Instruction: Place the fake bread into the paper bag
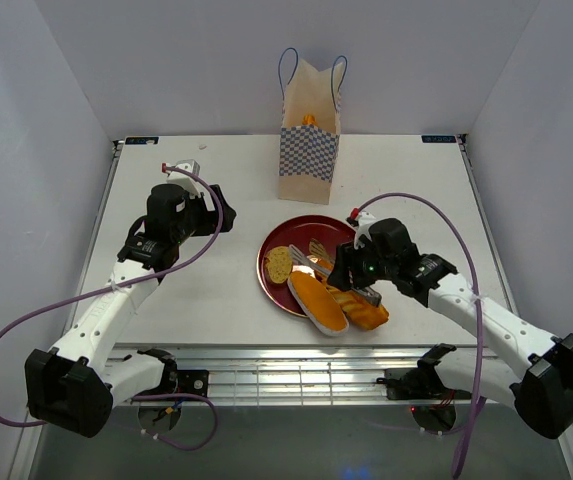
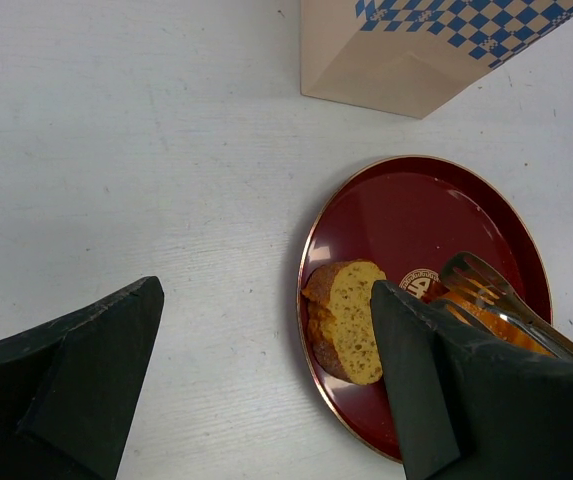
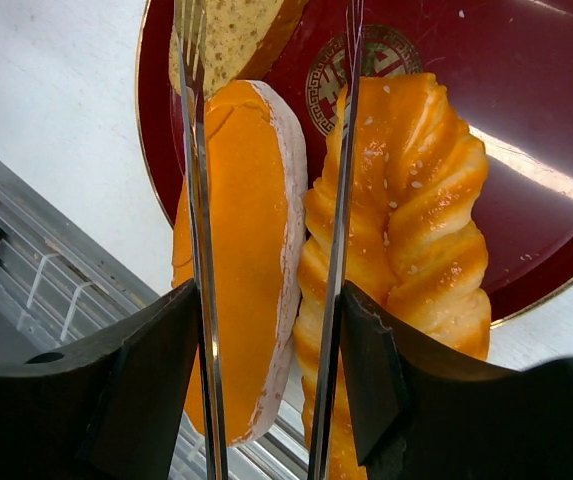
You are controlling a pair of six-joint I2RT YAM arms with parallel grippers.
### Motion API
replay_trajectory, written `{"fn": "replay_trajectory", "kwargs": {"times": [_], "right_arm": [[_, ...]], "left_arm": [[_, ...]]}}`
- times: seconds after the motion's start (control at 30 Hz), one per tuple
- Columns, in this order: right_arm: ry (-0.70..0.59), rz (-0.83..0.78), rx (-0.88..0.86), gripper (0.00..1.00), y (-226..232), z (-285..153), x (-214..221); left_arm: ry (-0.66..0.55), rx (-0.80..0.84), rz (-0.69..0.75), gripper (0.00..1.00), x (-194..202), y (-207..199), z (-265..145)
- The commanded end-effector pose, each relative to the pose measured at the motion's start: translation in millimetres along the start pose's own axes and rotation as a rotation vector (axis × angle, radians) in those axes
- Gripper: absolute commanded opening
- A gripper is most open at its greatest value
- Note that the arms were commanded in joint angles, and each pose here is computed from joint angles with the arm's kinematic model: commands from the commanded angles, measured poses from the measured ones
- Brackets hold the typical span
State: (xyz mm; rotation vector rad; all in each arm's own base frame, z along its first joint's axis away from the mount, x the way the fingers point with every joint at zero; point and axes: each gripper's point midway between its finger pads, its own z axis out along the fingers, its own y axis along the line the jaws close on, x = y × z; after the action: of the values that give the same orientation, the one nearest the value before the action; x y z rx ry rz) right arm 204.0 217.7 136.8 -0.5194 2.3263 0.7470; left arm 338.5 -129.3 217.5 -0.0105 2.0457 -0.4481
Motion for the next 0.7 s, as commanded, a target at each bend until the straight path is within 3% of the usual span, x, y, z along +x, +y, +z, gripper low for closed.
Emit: {"fn": "replay_trajectory", "kwargs": {"times": [0.0,0.67], "right_arm": [[-0.064,0.015,-0.045,0.61,10.0,12.6,-17.5],[0.02,0.037,-0.044,0.58,5.6,56.3,-6.9]], "left_arm": [[-0.041,0.03,-0.002,0.95,-18.3,-10.2,-8.5],[-0.048,0.066,-0.008,0.95,-20.6,-16.8,-12.5]]}}
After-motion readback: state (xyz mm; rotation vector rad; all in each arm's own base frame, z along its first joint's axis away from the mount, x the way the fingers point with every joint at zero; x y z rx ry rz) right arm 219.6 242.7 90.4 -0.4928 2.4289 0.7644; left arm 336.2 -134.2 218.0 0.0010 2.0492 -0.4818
